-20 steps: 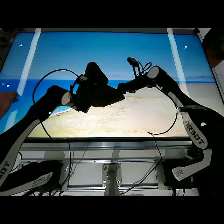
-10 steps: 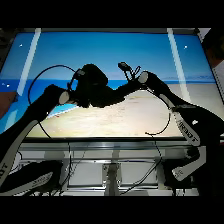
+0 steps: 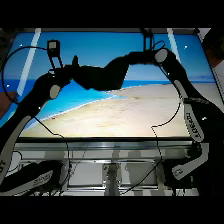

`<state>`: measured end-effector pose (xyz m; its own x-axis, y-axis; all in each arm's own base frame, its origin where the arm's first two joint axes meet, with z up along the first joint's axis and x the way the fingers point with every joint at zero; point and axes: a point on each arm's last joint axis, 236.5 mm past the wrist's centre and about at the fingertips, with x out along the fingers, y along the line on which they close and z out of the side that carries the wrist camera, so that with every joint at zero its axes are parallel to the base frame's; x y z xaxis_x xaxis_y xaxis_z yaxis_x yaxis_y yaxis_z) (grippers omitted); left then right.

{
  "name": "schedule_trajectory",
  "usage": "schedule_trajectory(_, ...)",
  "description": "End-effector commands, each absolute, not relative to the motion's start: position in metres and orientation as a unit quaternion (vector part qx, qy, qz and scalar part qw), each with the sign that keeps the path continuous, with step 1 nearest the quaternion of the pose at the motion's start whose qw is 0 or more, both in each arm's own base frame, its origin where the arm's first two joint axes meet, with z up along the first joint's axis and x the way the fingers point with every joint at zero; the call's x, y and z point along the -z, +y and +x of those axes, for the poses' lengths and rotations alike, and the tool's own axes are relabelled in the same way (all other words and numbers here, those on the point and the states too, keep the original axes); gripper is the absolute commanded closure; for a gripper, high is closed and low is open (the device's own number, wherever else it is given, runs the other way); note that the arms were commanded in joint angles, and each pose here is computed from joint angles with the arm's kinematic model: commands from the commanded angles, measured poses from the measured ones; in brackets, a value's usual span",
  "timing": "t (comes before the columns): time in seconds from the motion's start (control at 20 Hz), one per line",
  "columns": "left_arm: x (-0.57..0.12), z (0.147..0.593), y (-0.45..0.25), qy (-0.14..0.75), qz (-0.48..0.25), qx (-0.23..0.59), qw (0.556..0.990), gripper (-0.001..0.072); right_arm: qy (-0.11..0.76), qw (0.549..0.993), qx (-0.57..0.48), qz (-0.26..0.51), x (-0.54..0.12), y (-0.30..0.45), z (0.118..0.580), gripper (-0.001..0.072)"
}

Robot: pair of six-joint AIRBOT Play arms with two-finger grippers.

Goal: Fold the clothes and pants, and hang the long-sleeved shirts on hangers.

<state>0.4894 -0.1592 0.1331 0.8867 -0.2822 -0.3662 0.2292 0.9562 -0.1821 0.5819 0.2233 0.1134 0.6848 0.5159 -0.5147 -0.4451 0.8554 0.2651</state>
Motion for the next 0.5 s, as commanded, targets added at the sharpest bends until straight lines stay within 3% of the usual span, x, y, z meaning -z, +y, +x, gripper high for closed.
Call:
schedule_trajectory(0.0, -0.149, 0.493, -0.161, 0.174, -0.095, 0.133, 0.971, 0.0698, 0.233, 0.938, -0.25, 0.057, -0.176, 0.211, 0.6, 0.07)
schedule_trajectory(0.15, -0.077, 0.453, -0.158, 0.335, -0.044, 0.116, 0.934, 0.07, 0.378, 0.896, -0.225, 0.054, -0.116, 0.187, 0.567, 0.07)
schedule_trajectory(0.45, -0.003, 0.373, -0.18, 0.481, 0.036, 0.145, 0.864, 0.07, 0.665, 0.743, -0.032, 0.065, 0.001, 0.076, 0.457, 0.07)
